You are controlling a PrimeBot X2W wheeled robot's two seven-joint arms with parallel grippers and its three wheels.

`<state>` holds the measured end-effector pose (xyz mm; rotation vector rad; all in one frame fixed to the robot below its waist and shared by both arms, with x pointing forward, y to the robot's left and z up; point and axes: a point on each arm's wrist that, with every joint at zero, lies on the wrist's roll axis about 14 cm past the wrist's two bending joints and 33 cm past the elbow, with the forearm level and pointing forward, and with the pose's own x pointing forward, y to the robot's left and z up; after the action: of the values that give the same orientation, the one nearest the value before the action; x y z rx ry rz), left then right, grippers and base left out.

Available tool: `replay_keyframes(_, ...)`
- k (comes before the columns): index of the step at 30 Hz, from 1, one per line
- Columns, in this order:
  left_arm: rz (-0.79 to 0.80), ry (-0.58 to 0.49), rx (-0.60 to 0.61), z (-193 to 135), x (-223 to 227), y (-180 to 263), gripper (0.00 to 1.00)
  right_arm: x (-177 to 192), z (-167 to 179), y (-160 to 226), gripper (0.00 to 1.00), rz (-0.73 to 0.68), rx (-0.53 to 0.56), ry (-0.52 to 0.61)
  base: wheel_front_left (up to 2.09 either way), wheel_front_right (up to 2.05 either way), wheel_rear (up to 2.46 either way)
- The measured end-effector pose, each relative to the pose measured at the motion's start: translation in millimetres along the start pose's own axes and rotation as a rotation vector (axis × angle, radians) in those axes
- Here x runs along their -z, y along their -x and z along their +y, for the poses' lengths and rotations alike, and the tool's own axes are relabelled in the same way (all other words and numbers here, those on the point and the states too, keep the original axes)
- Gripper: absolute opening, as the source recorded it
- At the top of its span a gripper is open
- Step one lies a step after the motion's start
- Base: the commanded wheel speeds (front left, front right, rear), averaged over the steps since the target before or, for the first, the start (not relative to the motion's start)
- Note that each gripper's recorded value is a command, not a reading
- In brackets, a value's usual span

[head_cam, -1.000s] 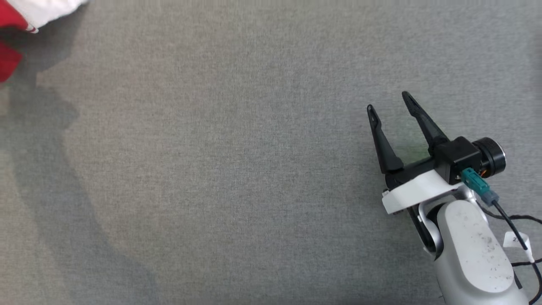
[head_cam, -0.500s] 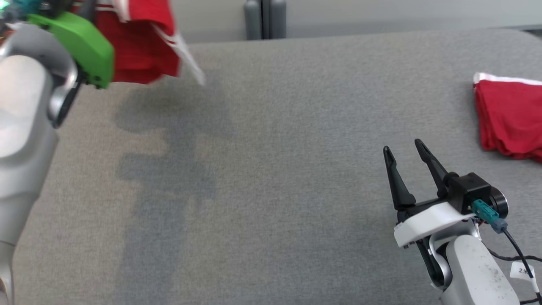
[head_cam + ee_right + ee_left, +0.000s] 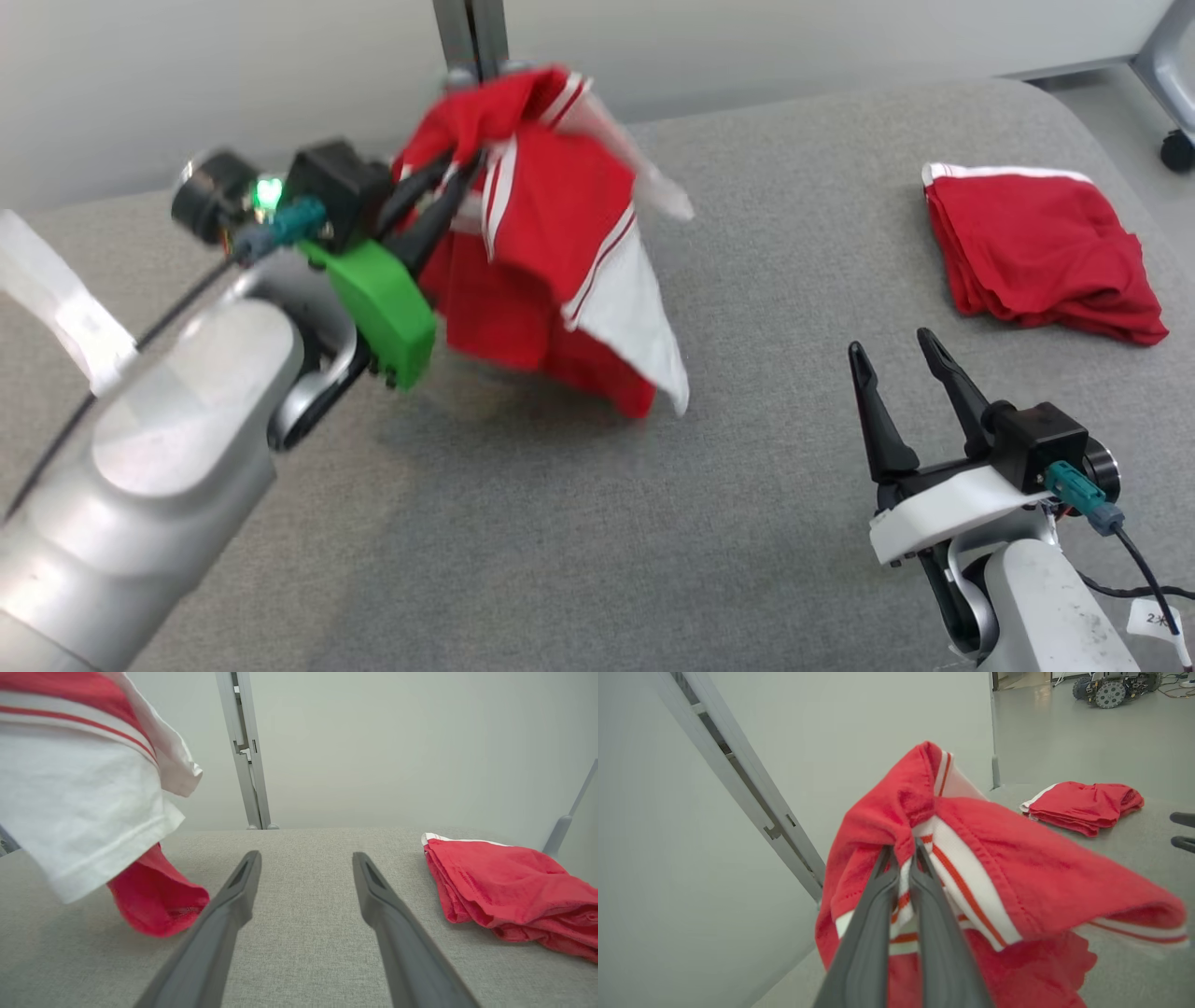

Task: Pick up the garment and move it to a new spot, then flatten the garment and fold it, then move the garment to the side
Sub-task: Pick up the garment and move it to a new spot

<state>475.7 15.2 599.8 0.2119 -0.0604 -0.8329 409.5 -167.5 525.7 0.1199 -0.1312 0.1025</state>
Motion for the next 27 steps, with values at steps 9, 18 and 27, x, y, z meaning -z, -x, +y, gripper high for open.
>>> replay_keyframes(9,0.314,0.132,-0.078,9.3,146.4,28.4,0.0,19.7,-9.7,-5.2,1.0,0.051,0.023,-0.004,0.0,0.0,0.0)
replay_keyframes(18,0.327,0.194,-0.21,29.3,176.8,34.3,1.0,31.5,-16.8,-4.7,1.0,0.084,0.042,0.002,0.0,0.0,0.0)
replay_keyframes(27,0.132,0.334,-0.394,37.0,133.3,52.4,1.0,15.4,-13.8,0.9,1.0,0.047,0.037,0.019,0.0,0.0,0.0)
